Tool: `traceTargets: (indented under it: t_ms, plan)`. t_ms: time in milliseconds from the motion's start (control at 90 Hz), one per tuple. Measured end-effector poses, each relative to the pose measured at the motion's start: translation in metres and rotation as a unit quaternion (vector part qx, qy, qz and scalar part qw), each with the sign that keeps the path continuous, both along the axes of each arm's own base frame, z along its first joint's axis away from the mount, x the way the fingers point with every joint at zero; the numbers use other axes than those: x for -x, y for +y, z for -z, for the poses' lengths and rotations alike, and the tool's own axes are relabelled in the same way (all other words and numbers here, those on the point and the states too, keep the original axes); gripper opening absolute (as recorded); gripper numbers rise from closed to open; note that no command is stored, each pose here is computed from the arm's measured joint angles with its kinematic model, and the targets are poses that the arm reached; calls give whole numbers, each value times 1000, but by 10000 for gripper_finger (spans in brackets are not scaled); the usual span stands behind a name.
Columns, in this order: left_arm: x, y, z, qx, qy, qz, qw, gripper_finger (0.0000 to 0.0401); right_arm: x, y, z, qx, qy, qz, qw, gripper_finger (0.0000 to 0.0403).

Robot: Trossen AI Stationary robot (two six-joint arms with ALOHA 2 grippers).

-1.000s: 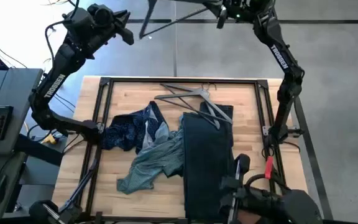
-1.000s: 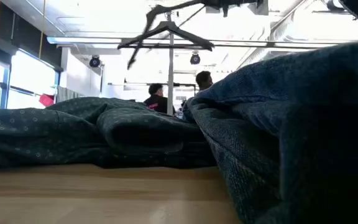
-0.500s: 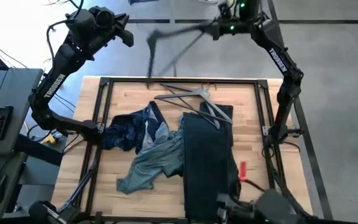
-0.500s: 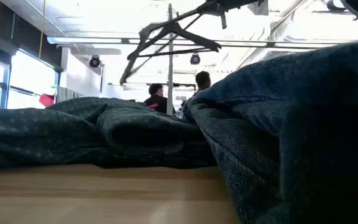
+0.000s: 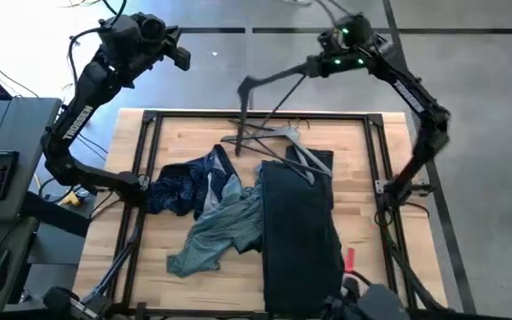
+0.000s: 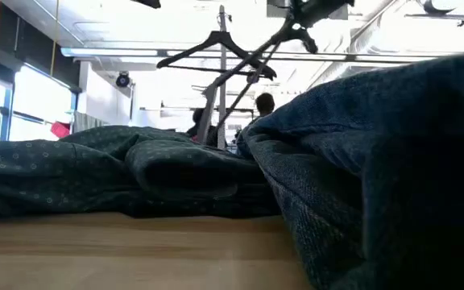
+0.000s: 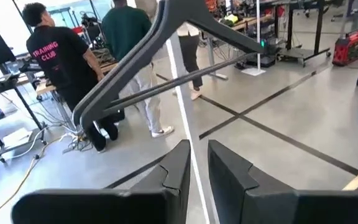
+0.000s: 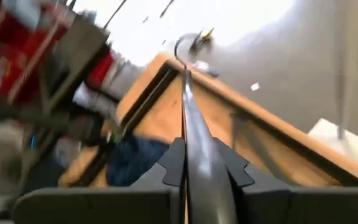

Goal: Hang clothes
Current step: Unhang the hanger from the hanger rack

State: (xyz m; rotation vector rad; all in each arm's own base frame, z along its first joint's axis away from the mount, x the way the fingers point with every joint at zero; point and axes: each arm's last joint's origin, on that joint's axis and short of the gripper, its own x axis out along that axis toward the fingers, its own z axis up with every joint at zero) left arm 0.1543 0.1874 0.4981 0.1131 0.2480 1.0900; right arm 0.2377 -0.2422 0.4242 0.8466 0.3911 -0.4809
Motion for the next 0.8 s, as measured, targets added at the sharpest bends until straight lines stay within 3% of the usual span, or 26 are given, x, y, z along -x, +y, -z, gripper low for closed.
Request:
traceTargets:
  t_ms: [144, 278, 400, 600, 800]
  plan:
    - [0, 0, 0, -3, 2, 1, 1000, 32, 15, 32, 51, -84, -36, 91, 992, 21]
    - [0, 0, -1, -4, 1, 1, 1000, 32, 24, 67, 92, -145, -97, 197, 965, 21]
    - [0, 0, -1, -5, 1, 1, 1000, 32, 32, 91, 132, -181, -102, 285, 936, 21]
    - [0, 0, -1, -6, -1, 1, 1000, 32, 41, 110, 181, -214, -68, 301, 927, 27]
    - [-1, 0, -1, 3, -18, 10, 1000, 32, 51, 116, 209, -207, 12, 302, 930, 124]
